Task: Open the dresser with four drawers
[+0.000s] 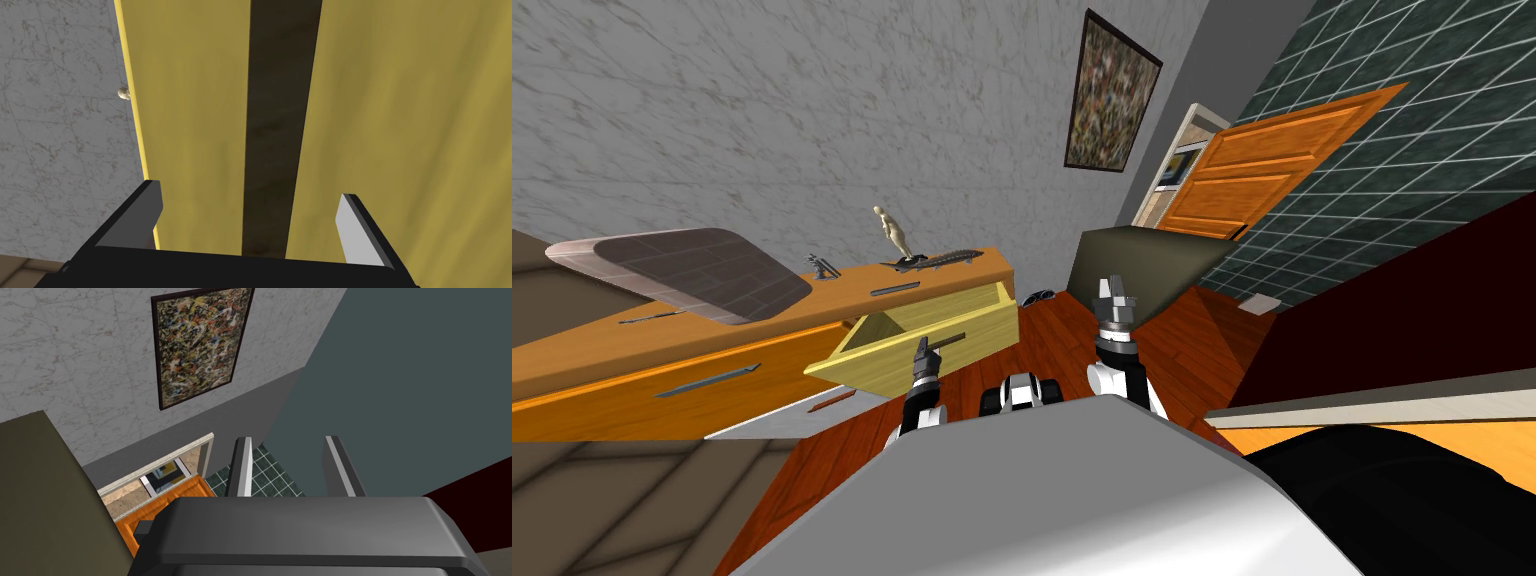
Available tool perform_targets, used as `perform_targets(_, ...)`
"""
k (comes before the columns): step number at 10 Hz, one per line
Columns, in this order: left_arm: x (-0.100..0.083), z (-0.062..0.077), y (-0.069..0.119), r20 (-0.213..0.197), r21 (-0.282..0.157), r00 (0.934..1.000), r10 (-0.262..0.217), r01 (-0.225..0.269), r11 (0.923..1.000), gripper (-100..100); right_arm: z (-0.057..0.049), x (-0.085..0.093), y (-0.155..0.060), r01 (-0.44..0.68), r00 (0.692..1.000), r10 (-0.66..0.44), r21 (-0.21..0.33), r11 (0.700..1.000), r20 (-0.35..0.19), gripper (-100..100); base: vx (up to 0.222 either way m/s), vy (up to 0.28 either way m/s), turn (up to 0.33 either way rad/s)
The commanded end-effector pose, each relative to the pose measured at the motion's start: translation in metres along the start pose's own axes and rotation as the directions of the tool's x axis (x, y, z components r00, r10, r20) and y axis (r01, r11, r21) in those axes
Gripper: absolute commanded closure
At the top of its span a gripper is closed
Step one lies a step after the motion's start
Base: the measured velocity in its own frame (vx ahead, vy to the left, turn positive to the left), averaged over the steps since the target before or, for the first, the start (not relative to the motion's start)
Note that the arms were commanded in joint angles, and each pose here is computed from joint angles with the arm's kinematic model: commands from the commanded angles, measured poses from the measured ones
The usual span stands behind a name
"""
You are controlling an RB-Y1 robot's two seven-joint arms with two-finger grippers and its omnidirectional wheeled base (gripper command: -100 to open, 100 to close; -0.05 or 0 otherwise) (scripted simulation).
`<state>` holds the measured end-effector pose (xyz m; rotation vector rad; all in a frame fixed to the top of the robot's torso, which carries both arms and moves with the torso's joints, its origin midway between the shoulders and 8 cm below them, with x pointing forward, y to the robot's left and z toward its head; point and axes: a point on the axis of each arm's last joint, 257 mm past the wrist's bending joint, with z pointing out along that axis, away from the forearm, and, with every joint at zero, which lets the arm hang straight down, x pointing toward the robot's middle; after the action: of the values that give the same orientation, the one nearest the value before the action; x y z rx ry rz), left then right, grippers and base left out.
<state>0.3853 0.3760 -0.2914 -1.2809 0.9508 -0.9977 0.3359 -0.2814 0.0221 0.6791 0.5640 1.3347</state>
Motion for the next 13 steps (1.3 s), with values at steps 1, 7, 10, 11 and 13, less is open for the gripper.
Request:
perform_targets(1, -0.004, 0.007, -0.015, 0.002, 0.002, 1.0000, 0.000, 0.000, 1.0000, -100, 0.000, 0.000, 0.000, 0.000, 1.000, 0.000, 0.000, 1.000, 0.000, 0, -0.007, -0.011, -0.012)
perform_targets(7, -0.009, 0.012, -0.035, 0.007, -0.010, 1.0000, 0.000, 0.000, 0.9999, -100, 0.000, 0.000, 0.000, 0.000, 1.000, 0.000, 0.000, 1.000, 0.000, 0, -0.014, -0.012, -0.009)
perform_targets(10, -0.009, 0.011, -0.031, 0.009, -0.022, 1.0000, -0.001, 0.001, 0.9998, 0, 0.000, 0.000, 0.000, 0.000, 1.000, 0.000, 0.000, 1.000, 0.000, 0, 0.000, 0.000, 0.000)
perform_targets(11, -0.009, 0.011, -0.030, 0.009, -0.024, 1.0000, -0.001, 0.001, 0.9997, 0, 0.000, 0.000, 0.000, 0.000, 1.000, 0.000, 0.000, 1.000, 0.000, 0, 0.000, 0.000, 0.000)
perform_targets(13, -0.009, 0.010, -0.029, 0.009, -0.027, 1.0000, -0.001, 0.001, 0.9996, 0, 0.000, 0.000, 0.000, 0.000, 1.000, 0.000, 0.000, 1.000, 0.000, 0, 0.000, 0.000, 0.000)
